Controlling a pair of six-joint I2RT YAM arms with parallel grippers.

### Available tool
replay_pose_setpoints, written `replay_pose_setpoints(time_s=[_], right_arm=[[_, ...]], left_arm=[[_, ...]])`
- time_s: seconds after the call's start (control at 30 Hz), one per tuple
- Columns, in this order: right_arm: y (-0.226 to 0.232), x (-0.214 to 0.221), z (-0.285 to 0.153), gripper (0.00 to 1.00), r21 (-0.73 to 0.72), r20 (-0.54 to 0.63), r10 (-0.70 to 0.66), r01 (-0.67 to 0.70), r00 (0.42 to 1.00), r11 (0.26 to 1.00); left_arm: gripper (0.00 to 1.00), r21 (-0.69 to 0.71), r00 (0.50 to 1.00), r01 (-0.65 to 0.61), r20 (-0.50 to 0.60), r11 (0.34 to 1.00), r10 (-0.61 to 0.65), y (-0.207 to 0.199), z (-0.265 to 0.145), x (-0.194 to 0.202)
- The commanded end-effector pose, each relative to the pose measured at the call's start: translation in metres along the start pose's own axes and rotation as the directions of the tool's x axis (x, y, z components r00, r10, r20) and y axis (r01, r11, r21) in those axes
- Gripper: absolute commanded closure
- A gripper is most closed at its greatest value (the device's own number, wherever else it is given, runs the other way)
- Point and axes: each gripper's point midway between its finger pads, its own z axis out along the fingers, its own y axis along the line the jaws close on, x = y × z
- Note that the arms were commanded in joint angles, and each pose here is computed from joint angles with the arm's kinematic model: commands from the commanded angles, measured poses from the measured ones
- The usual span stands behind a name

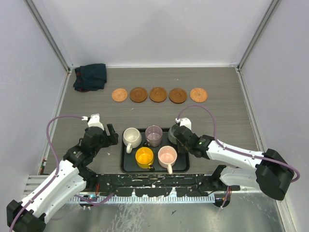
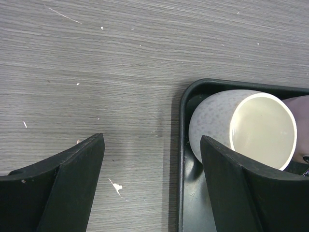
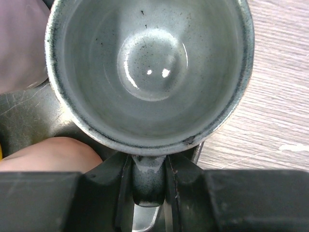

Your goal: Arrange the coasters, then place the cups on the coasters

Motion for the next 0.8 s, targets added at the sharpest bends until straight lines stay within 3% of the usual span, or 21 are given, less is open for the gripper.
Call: replay_pose_setpoints(time_s=[0.0,0.33,0.77], right_arm=[[-0.012,-0.056,-0.018,0.99,0.096,0.173,-0.048,0.031,0.984,0.995],[-0.021,-0.085,-0.031,0.99,0.173,0.246,-0.134,0.092,0.960,0.981],[-0.027,-0.182,-0.051,0.99,0.271,0.398,-0.170,0.062,0.901,0.961]], left_arm=[[0.18,0.026,0.996,0.022,0.086,0.999,-0.024,-0.009,-0.001,-0.023],[0.19,0.021,0.995,0.026,0.099,0.999,-0.028,-0.009,-0.001,-0.026],[0.19,0.032,0.993,0.031,0.113,0.999,-0.034,-0.014,-0.001,-0.035]])
